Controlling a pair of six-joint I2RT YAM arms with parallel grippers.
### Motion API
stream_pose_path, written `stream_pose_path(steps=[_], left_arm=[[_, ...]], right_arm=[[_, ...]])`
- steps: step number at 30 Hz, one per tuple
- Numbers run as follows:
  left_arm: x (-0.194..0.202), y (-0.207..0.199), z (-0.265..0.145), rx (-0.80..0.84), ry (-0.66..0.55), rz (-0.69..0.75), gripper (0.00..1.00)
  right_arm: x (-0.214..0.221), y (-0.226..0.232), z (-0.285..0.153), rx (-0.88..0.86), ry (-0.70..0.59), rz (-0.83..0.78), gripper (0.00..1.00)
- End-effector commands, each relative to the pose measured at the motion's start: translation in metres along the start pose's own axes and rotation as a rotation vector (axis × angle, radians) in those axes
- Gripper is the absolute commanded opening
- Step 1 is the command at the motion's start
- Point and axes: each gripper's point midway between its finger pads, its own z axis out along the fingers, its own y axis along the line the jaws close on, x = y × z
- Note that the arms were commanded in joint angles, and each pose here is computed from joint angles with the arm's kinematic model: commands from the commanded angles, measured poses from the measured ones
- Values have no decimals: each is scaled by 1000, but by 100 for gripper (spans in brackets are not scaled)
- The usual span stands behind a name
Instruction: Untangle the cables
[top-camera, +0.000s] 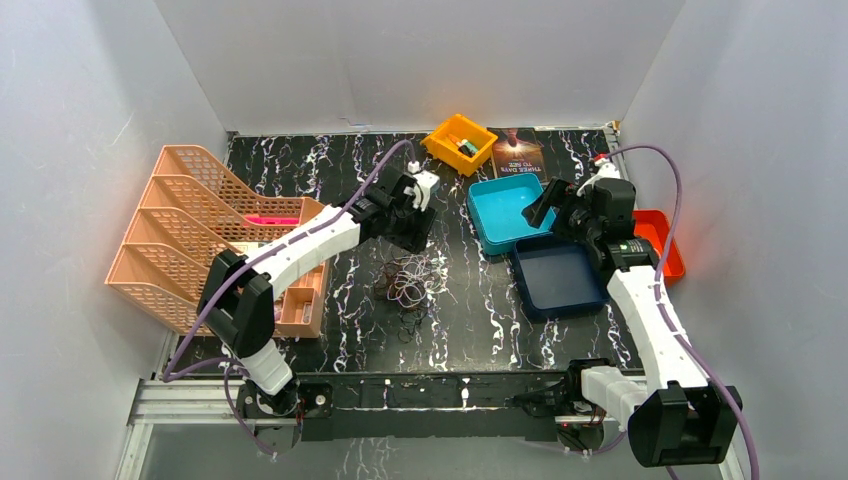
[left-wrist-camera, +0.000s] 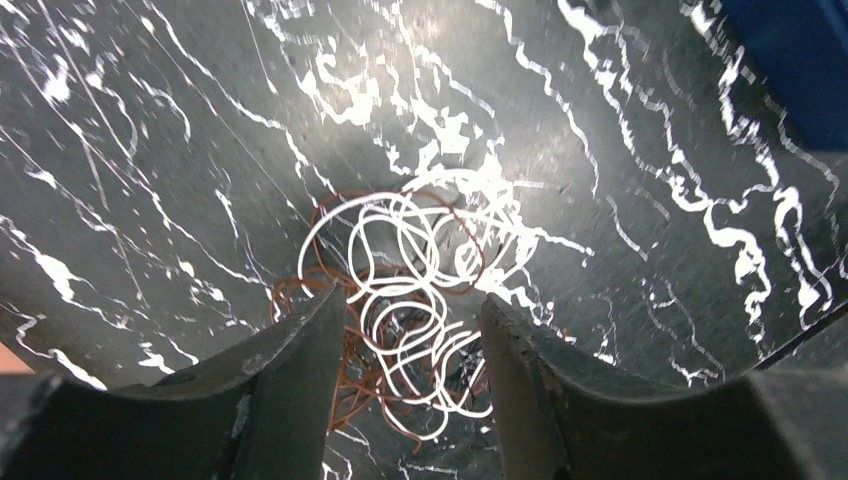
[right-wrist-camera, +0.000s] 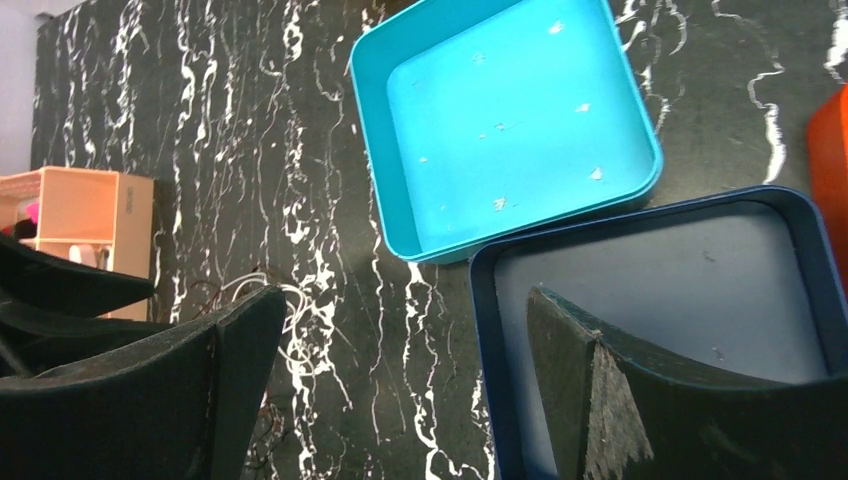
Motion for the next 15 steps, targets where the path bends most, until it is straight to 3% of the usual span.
stream_pose_path(steps=[1,4,9,15], left_arm=[[-40,4,-18,-40,-119,17,54],[-44,13,-28,-84,-149,6,59],[-41,32,-43,-96,-193,-91,65],[-39,56,-55,-33,-260,-209,67]], right_arm=[[-17,-14,-5,89,-106,51,96],[-10,-8,-6,31,-106,10,98],[-1,43,-14,-278,-59,-113,93],[36,96,4,-351,70,-273,94]])
